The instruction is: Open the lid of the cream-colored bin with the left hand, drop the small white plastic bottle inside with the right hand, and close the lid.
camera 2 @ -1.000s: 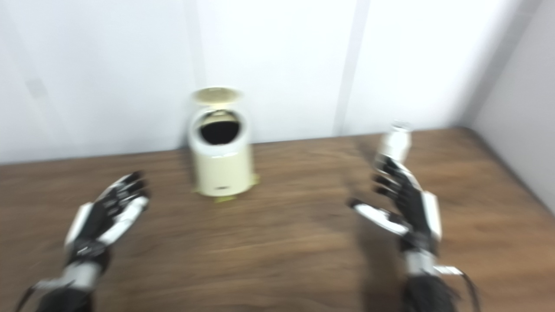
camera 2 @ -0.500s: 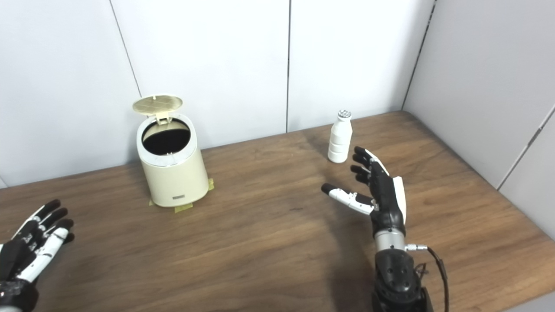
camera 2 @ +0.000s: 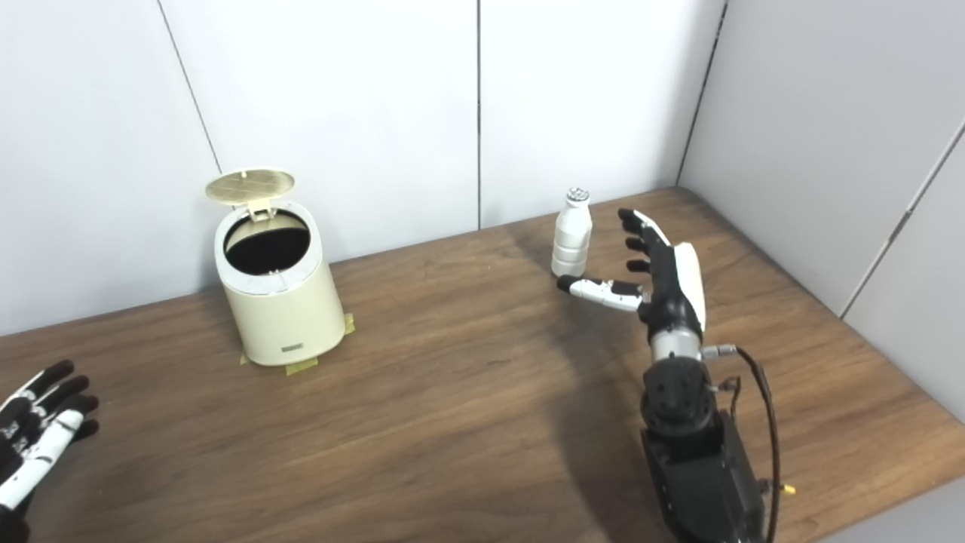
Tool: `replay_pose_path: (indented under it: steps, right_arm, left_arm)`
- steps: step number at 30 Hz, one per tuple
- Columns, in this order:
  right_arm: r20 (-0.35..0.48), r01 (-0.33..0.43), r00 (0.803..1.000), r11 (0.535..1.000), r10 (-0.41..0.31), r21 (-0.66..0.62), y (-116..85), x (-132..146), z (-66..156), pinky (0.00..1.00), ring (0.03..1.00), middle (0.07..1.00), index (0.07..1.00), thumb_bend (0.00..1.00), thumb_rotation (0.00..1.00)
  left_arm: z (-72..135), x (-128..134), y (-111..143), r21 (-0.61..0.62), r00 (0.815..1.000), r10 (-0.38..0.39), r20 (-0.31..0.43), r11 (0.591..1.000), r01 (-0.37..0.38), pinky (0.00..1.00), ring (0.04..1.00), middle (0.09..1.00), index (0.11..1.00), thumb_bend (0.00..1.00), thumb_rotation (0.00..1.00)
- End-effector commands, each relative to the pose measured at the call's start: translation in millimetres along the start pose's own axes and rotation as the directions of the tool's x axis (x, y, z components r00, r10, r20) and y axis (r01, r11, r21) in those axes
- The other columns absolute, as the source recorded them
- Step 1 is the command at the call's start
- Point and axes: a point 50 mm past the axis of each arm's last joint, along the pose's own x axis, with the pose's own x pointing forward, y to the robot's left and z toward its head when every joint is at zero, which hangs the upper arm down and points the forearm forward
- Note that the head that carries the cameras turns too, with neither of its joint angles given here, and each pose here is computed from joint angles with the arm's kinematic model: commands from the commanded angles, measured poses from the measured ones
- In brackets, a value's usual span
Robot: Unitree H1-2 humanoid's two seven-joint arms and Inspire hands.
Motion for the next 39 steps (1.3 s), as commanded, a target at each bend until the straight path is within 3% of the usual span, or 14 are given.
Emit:
replay_pose_path:
  steps: [1,7,10,12,14,19,27,33,36,39]
  right_arm:
    - [0.09,0.033,0.995,0.999,-0.03,-0.031,-7,24,24,0.71,0.835,0.895,0.897,0.95,0.2]
    - [0.109,0.043,0.994,0.992,-0.03,-0.122,-9,59,30,0.68,0.833,0.899,0.912,0.98,0.26]
    - [0.124,0.052,0.992,0.988,-0.034,-0.144,-11,74,35,0.45,0.716,0.912,0.918,0.99,0.25]
    - [0.128,0.05,0.991,0.985,-0.029,-0.163,-12,84,39,0.4,0.704,0.916,0.917,1.0,0.24]
    - [0.131,0.043,0.991,0.981,-0.018,-0.188,-13,92,42,0.55,0.798,0.903,0.902,1.0,0.24]
    - [0.126,0.024,0.992,0.974,0.005,-0.226,-13,114,53,0.69,0.857,0.891,0.879,1.0,0.19]
    - [0.096,-0.015,0.994,0.96,0.043,-0.278,-12,133,57,0.75,0.866,0.882,0.863,1.0,0.15]
    - [0.078,-0.055,0.994,0.947,0.083,-0.316,-7,141,50,0.71,0.842,0.878,0.852,0.99,0.16]
    - [0.078,-0.067,0.992,0.939,0.098,-0.337,-3,142,46,0.68,0.812,0.851,0.83,1.0,0.17]
    - [0.067,-0.079,0.992,0.938,0.107,-0.337,1,141,43,0.64,0.767,0.836,0.823,0.99,0.13]
  left_arm:
    - [23,3,2,0.033,0.996,-0.006,0.084,0.999,0.003,0.85,0.847,0.863,0.906,0.41,0.36]
    - [30,1,2,0.024,0.996,-0.006,0.091,1.0,0.004,0.83,0.843,0.865,0.91,0.39,0.31]
    - [32,1,3,0.009,0.996,-0.005,0.091,1.0,0.004,0.83,0.847,0.872,0.918,0.38,0.28]
    - [34,1,2,0.016,0.996,-0.006,0.089,1.0,0.005,0.86,0.852,0.871,0.919,0.38,0.3]
    - [35,1,1,0.017,0.996,-0.009,0.089,1.0,0.007,0.87,0.86,0.877,0.923,0.38,0.28]
    - [40,0,-5,0.064,0.995,-0.012,0.099,0.998,0.005,0.83,0.849,0.872,0.915,0.37,0.29]
    - [45,0,-9,0.031,0.993,0.003,0.122,0.999,-0.007,0.88,0.87,0.89,0.92,0.35,0.22]
    - [47,-1,-11,0.032,0.992,0.0,0.13,0.999,-0.004,0.86,0.866,0.892,0.928,0.33,0.18]
    - [48,-2,-13,0.035,0.991,0.001,0.133,0.999,-0.006,0.98,0.89,0.899,0.933,0.31,0.17]
    - [48,-2,-13,0.019,0.991,-0.001,0.136,1.0,-0.002,0.92,0.892,0.908,0.938,0.3,0.14]
